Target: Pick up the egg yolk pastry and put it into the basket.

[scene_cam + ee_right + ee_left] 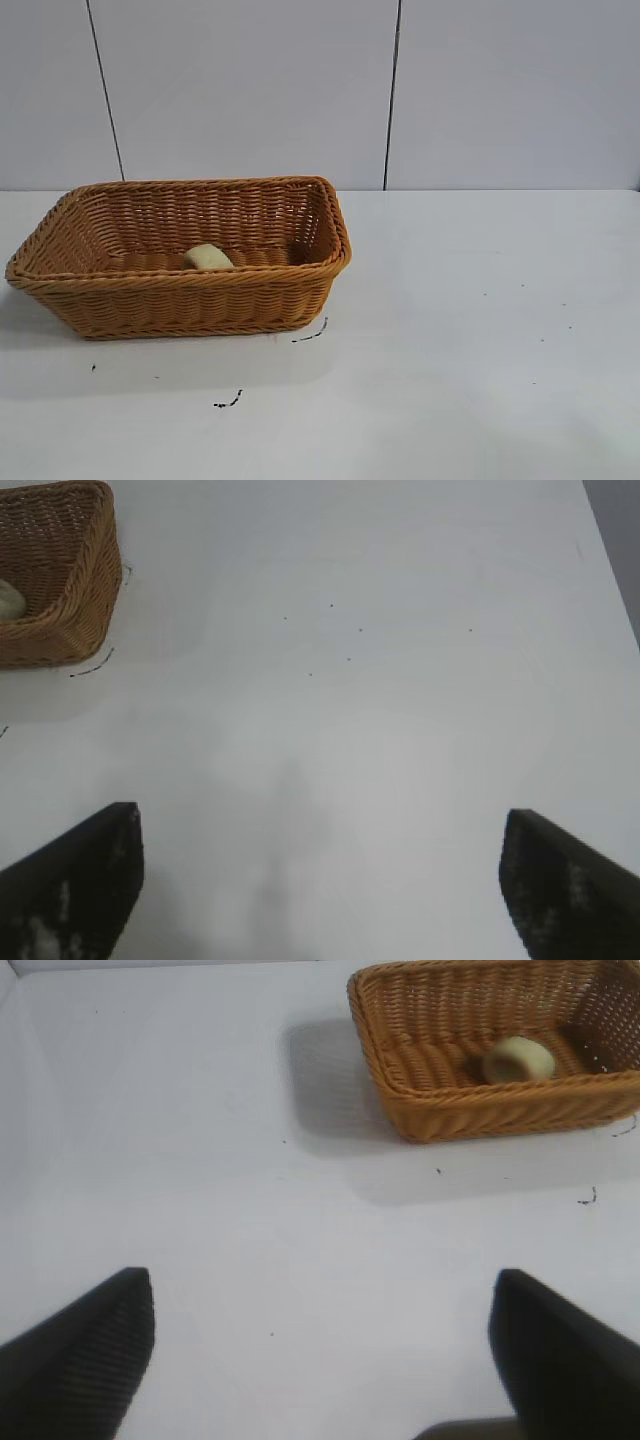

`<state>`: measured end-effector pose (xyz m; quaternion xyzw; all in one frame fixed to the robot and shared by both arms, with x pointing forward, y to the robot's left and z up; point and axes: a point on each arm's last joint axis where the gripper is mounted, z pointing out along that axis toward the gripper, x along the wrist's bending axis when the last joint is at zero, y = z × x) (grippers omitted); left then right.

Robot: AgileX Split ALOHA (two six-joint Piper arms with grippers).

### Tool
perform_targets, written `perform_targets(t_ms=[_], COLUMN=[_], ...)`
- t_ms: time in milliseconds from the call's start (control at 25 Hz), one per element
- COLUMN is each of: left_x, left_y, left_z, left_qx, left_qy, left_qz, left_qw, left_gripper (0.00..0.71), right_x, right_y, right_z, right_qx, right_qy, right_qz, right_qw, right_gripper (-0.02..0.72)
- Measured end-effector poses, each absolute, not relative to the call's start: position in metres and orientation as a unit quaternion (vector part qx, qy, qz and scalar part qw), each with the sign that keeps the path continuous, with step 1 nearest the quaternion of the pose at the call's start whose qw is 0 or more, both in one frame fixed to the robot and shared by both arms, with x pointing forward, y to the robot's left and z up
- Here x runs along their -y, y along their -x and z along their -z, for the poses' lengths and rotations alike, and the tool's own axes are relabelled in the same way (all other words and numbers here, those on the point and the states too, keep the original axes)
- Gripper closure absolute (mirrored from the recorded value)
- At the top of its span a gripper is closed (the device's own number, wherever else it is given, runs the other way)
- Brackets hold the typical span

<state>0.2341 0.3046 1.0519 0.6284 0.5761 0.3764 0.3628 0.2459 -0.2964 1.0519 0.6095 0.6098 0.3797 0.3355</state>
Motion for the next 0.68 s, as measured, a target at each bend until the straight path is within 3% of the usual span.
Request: perform_targets(t_ms=[680], left_x=[-0.3046], left_y=[-0.2341], left_z=[-1.0519], left_qx=[-0.576], left_qy=[-0.628], left_qz=[-0.376], left_qw=[0.363], left_gripper=[0.017], right_x=[0.2969], right_y=[-0.2356], right_z=[-1.0519], right_qx=[-0.597], right_qy=[-0.598], right_qz=[-0.400], right_qw=[0.354], right_gripper=[0.008])
